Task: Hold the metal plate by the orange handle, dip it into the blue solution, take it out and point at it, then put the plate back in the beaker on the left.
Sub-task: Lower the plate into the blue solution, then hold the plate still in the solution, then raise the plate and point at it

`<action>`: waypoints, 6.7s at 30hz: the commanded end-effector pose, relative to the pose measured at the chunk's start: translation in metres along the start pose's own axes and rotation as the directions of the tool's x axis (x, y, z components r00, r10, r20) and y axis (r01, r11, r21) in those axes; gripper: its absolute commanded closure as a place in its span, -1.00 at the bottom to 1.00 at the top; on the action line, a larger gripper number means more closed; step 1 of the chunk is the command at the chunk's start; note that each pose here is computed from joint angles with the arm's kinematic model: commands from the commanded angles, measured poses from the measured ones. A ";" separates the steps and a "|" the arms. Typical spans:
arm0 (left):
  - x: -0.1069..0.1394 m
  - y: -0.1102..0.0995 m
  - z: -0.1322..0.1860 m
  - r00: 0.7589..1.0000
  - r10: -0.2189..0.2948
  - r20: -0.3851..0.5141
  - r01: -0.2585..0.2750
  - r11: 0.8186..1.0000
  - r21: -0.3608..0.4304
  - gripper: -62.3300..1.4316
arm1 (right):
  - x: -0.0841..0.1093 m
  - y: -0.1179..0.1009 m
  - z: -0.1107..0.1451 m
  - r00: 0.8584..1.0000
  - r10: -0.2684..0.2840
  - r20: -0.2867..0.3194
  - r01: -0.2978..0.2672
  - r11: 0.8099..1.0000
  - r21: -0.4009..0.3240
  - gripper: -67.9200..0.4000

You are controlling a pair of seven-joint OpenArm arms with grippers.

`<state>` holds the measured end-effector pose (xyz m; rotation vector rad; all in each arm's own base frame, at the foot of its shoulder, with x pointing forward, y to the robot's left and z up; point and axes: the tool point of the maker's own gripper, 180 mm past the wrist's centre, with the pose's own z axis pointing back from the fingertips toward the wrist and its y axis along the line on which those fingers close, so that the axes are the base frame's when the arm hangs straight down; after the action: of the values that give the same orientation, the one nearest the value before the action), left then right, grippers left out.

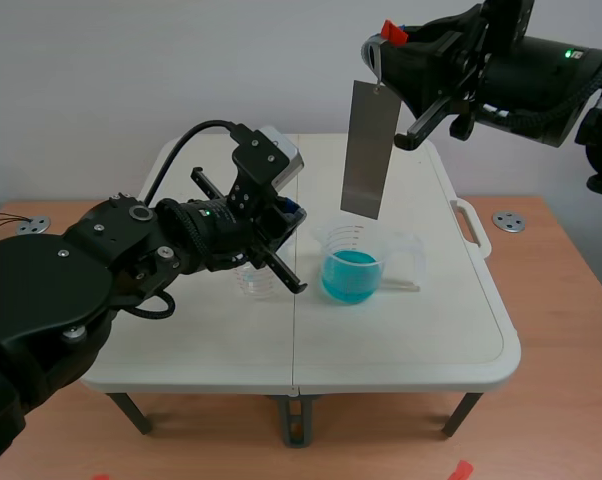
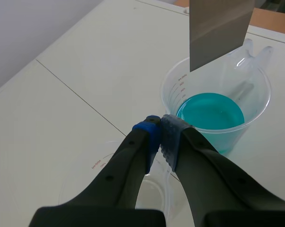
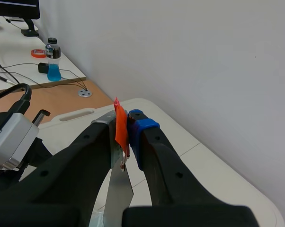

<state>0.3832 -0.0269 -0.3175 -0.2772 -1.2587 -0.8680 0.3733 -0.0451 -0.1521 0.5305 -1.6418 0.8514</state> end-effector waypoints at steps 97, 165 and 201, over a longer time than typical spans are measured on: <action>-0.275 -0.210 0.397 0.486 0.433 -0.759 -0.541 0.831 0.128 0.90 | -0.100 0.013 0.001 0.955 -0.279 -0.096 0.276 0.960 -0.046 0.96; -0.277 -0.207 0.389 0.487 0.438 -0.756 -0.537 0.832 0.136 0.90 | -0.100 0.011 0.003 0.958 -0.276 -0.082 0.272 0.961 -0.051 0.96; -0.284 -0.203 0.393 0.474 0.438 -0.764 -0.529 0.835 0.151 0.90 | -0.045 0.004 0.005 0.979 -0.188 0.076 0.187 0.982 0.022 0.96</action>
<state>-0.0506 0.2064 -0.5045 -0.2633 -0.2502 -0.4495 0.3728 -0.0458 -0.2207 0.7248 -1.5575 0.7083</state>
